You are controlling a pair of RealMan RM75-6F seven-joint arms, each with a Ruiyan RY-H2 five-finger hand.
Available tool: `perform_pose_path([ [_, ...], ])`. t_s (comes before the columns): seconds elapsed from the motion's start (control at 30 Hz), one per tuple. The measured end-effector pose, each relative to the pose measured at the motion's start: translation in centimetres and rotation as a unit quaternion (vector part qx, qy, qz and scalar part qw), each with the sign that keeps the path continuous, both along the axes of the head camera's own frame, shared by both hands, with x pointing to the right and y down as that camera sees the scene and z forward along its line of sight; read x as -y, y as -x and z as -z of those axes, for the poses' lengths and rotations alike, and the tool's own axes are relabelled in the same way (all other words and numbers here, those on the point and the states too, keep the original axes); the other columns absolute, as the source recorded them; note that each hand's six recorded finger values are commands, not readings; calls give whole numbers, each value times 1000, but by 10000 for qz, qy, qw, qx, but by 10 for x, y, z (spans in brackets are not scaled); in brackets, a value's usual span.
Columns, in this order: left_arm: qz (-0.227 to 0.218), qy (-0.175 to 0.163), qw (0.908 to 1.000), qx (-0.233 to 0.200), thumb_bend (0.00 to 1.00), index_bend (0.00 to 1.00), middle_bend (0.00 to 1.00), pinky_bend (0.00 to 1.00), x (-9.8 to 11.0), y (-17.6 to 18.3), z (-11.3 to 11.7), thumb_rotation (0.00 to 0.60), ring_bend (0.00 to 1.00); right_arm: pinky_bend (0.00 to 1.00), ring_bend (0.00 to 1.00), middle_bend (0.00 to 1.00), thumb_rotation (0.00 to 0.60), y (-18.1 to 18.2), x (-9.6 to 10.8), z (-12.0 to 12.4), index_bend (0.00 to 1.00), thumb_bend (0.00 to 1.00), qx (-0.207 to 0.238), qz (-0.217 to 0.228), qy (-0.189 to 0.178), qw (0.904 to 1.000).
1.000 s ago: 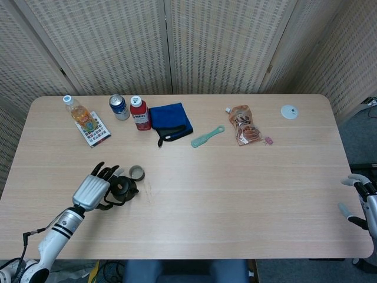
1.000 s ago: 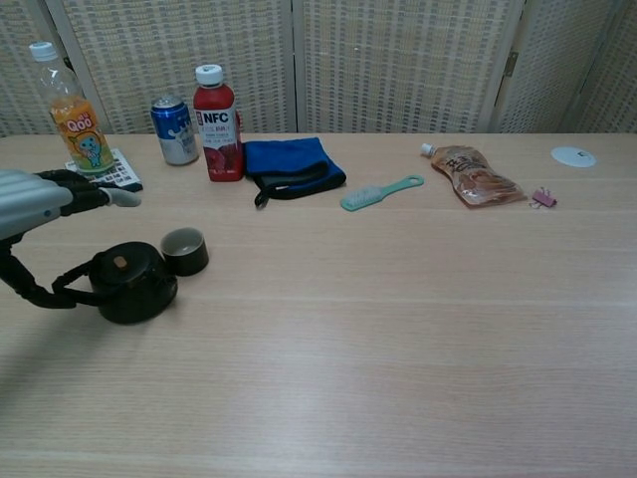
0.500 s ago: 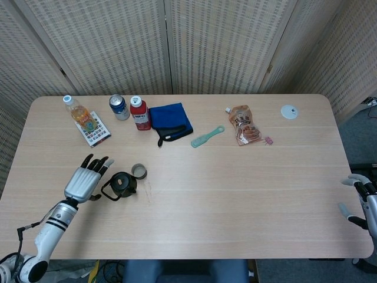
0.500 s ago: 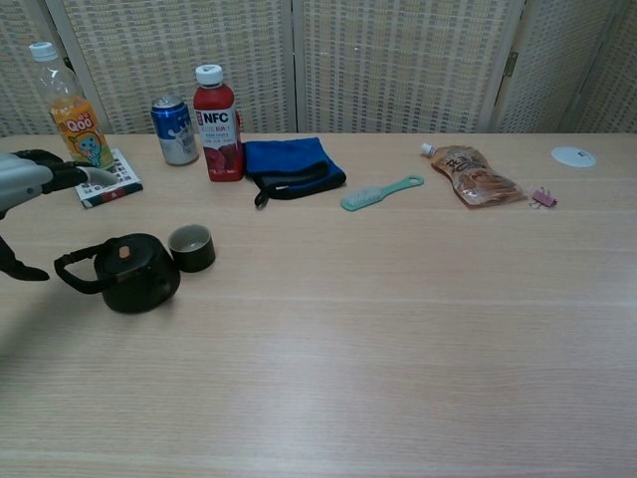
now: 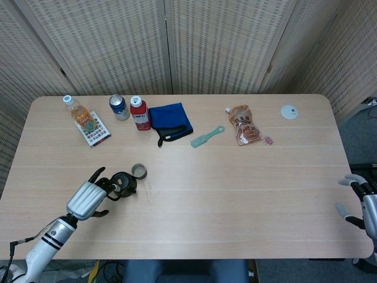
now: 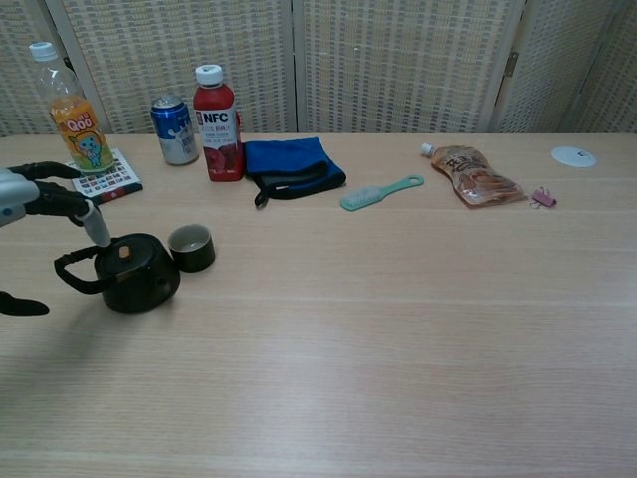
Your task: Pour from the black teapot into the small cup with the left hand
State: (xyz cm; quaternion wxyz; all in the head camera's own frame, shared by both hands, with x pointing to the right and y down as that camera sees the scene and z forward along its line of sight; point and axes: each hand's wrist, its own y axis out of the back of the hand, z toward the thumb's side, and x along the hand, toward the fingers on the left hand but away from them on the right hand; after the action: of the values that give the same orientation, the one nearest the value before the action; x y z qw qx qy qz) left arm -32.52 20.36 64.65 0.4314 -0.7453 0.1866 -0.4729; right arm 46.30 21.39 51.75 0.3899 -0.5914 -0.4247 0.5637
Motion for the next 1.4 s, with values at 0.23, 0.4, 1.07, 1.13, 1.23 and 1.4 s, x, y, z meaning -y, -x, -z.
perform_pose_path([
  [0.23, -81, 254, 9996, -10, 143, 338, 293, 0, -5, -9, -11, 504, 282, 271, 246, 286, 600, -3, -2, 1, 352, 201, -19, -33, -5, 10000],
  [0.4, -108, 264, 9995, 133, 143, 358, 294, 0, -3, -8, -19, 502, 282, 268, 246, 286, 600, -4, 0, 5, 352, 201, -27, -56, -72, 10000],
  [1.07, -112, 204, 9992, 315, 143, 403, 364, 0, 0, 4, -26, 502, 330, 263, 246, 286, 600, -1, 4, 8, 352, 201, 1, -37, -116, 9999],
  [1.13, -122, 211, 9992, 322, 143, 407, 375, 0, -1, 4, -27, 501, 340, 263, 246, 286, 600, -1, 4, 9, 352, 201, 0, -41, -120, 9999],
  [1.23, -140, 214, 9992, 323, 143, 410, 387, 0, -1, 4, -28, 501, 349, 263, 246, 286, 600, -2, 3, 10, 352, 202, -4, -54, -128, 9999],
  [1.4, -163, 220, 9990, 351, 143, 415, 389, 0, -2, 6, -30, 501, 349, 263, 246, 286, 600, -3, 2, 11, 352, 202, -12, -73, -128, 9999],
])
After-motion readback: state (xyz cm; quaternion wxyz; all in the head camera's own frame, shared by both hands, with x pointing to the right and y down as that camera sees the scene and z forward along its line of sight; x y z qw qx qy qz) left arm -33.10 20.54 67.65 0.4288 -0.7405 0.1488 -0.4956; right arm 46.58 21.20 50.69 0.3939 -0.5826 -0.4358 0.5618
